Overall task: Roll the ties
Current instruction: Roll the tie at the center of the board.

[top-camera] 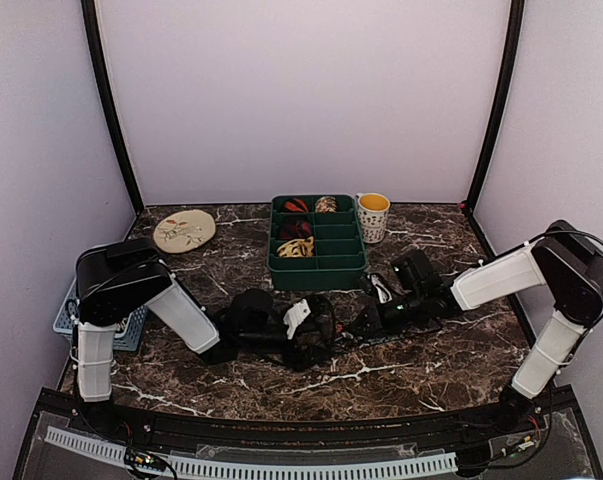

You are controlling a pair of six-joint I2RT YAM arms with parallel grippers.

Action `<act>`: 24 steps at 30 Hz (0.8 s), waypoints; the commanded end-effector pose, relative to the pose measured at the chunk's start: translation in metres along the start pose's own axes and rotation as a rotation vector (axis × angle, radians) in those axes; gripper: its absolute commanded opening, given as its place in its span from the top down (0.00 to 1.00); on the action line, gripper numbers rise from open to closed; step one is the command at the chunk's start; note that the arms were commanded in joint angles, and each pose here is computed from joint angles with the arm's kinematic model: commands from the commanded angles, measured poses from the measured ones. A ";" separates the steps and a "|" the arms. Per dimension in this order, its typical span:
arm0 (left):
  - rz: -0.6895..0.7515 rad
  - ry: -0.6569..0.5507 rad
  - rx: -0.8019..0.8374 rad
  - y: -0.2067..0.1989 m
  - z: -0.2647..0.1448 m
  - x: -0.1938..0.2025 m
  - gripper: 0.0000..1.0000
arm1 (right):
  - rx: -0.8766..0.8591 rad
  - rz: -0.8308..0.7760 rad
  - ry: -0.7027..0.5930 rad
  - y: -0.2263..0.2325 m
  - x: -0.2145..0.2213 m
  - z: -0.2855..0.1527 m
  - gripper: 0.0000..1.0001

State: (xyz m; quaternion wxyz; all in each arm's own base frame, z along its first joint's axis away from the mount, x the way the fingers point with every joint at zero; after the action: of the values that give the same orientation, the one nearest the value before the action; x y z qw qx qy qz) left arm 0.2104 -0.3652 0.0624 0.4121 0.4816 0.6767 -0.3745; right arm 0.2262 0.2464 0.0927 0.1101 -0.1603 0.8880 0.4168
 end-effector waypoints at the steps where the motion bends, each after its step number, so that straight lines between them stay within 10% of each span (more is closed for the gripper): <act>1: -0.083 -0.097 0.037 -0.001 0.006 -0.008 0.16 | 0.136 0.041 0.069 -0.029 0.026 -0.001 1.00; 13: -0.088 -0.132 0.118 -0.008 0.044 -0.017 0.19 | 0.147 0.040 0.067 -0.033 0.028 0.000 1.00; 18: -0.044 -0.010 0.066 -0.003 0.052 -0.005 0.55 | 0.123 0.044 0.055 -0.025 0.021 -0.007 0.98; 24: 0.013 0.153 -0.002 -0.001 0.039 0.010 0.67 | 0.002 0.081 -0.034 -0.004 0.000 -0.039 0.60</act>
State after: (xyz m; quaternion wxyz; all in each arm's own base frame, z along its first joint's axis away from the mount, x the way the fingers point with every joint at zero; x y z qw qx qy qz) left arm 0.2224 -0.4147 0.0585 0.4154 0.4777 0.6596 -0.4051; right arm 0.2260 0.2187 0.0921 0.1104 -0.1317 0.9049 0.3895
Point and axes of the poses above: each gripper's point midway between its finger pads, its own z axis out along the fingers, its own y axis along the line the jaws close on, x = y × z, the point moved 8 cm from there along -z, back along the fingers
